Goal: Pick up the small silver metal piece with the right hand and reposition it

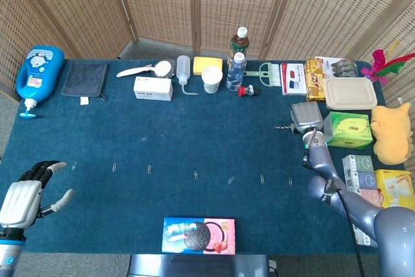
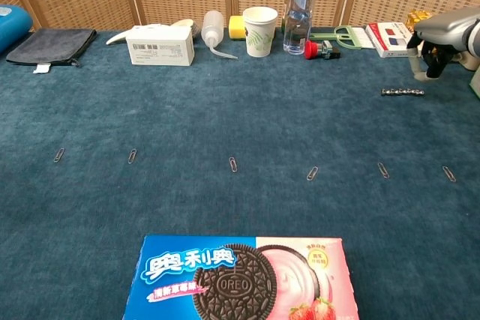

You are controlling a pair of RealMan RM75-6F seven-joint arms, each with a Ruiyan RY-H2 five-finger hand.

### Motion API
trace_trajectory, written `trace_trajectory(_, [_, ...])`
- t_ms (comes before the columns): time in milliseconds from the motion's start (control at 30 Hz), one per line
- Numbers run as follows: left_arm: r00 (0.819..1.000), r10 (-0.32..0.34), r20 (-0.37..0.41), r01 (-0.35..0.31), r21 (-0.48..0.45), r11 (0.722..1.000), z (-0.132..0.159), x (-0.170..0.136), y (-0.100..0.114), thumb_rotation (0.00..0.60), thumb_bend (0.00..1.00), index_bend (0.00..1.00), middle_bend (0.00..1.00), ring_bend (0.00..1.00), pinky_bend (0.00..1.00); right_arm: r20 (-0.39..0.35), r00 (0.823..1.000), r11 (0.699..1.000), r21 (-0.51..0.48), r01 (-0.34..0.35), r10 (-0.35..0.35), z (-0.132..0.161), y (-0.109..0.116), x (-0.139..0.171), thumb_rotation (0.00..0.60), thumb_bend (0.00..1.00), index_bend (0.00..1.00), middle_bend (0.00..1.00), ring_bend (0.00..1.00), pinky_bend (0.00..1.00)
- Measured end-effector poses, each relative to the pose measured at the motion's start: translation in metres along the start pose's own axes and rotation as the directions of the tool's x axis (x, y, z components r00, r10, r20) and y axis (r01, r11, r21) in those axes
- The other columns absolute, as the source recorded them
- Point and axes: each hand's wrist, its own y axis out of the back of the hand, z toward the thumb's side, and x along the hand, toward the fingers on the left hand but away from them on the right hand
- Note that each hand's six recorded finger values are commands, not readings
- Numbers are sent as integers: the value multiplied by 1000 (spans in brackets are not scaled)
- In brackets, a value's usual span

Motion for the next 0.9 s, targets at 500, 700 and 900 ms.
trace_trajectory(500, [1000,-8,4,8,-5,1000,0,1,-3,80,355,196,200,143,228,-5,999,999,12,-38,38,10,-13,2,552,421,487,707,829,666])
trace_trajectory(700, [1000,-11,1,11,-4,1000,-2,1,-4,77,356,194,199,142,228,10,999,999,17,-51,50,10,-18,-2,551,420,484,707,829,666])
trace_trajectory(900, [1000,-11,-4,11,0,1000,-4,0,-3,78,356,194,198,143,228,20,998,998,14,-61,61,10,-24,-5,551,421,481,707,829,666])
